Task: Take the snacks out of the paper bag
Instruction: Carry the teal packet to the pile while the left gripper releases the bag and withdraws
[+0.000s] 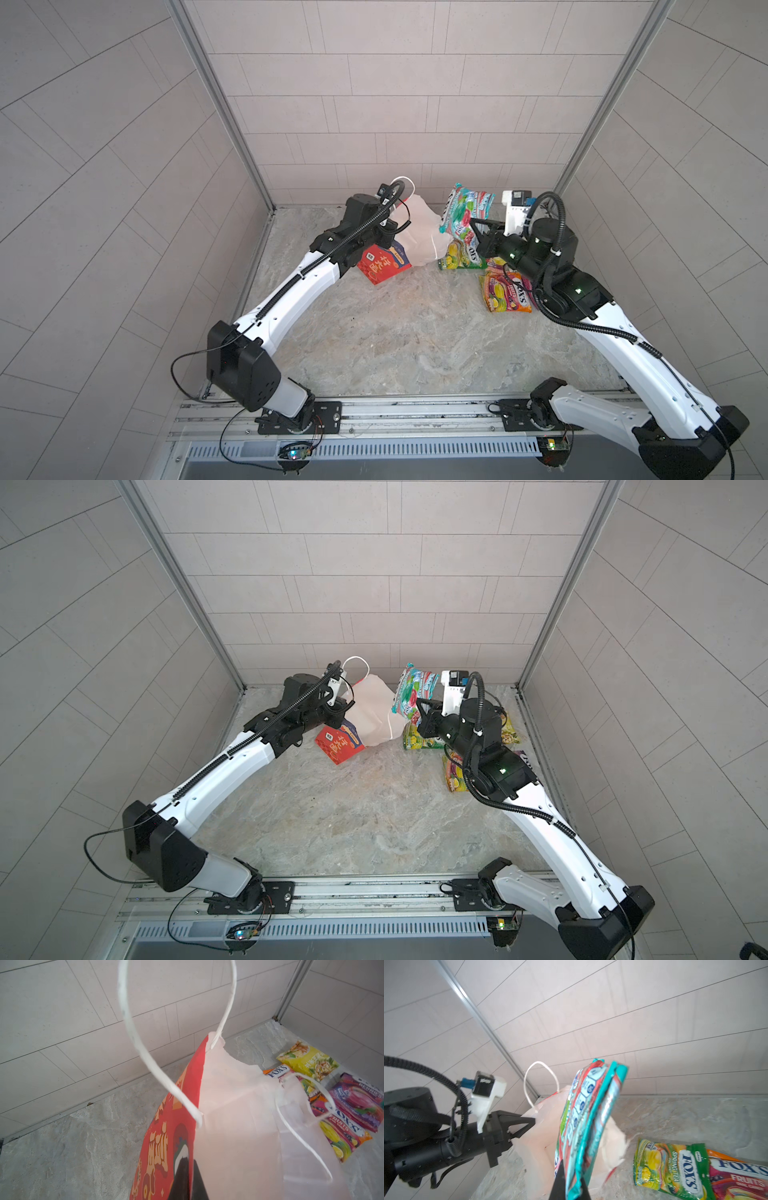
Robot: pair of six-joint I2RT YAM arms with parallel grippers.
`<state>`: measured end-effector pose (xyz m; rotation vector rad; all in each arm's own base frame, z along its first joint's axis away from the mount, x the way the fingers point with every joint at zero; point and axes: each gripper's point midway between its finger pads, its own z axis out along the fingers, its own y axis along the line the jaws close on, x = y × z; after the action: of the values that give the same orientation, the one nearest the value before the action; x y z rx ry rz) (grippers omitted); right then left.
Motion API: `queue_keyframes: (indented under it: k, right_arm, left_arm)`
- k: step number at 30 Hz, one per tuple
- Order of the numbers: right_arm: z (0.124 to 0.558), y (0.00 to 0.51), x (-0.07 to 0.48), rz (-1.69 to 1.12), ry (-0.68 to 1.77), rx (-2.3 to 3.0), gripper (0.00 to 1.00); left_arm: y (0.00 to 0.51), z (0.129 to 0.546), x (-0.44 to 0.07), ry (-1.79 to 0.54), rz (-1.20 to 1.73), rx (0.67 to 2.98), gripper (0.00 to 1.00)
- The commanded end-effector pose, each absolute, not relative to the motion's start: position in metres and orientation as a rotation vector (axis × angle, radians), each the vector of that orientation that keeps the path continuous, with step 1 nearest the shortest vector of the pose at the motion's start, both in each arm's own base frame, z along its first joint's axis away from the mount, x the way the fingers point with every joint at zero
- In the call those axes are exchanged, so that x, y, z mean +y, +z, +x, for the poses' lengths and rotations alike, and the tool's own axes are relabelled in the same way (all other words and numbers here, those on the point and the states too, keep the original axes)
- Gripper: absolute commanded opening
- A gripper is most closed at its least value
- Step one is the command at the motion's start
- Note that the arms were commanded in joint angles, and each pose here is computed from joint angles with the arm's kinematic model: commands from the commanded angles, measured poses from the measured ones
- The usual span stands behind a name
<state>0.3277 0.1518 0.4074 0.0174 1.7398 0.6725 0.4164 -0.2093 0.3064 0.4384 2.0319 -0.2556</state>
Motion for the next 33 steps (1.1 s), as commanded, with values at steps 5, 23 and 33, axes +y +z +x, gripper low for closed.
queue_keyframes:
  k: [5,23,33]
  right_arm:
    - [0.323,0.451,0.113,0.176,0.711,1.594,0.0]
    - [0.321,0.285,0.147,0.038,0.864,2.072,0.0]
    - [0.325,0.206,0.165,-0.043,0.899,2.281,0.0]
  left_arm:
    - [0.293,0.439,-0.174,-0.488,0.042,2.149,0.0]
    - [0.256,0.441,-0.125,-0.361,-0.09,2.215,0.21]
    - [0.28,0.43,-0.112,-0.293,-0.061,2.138,0.57]
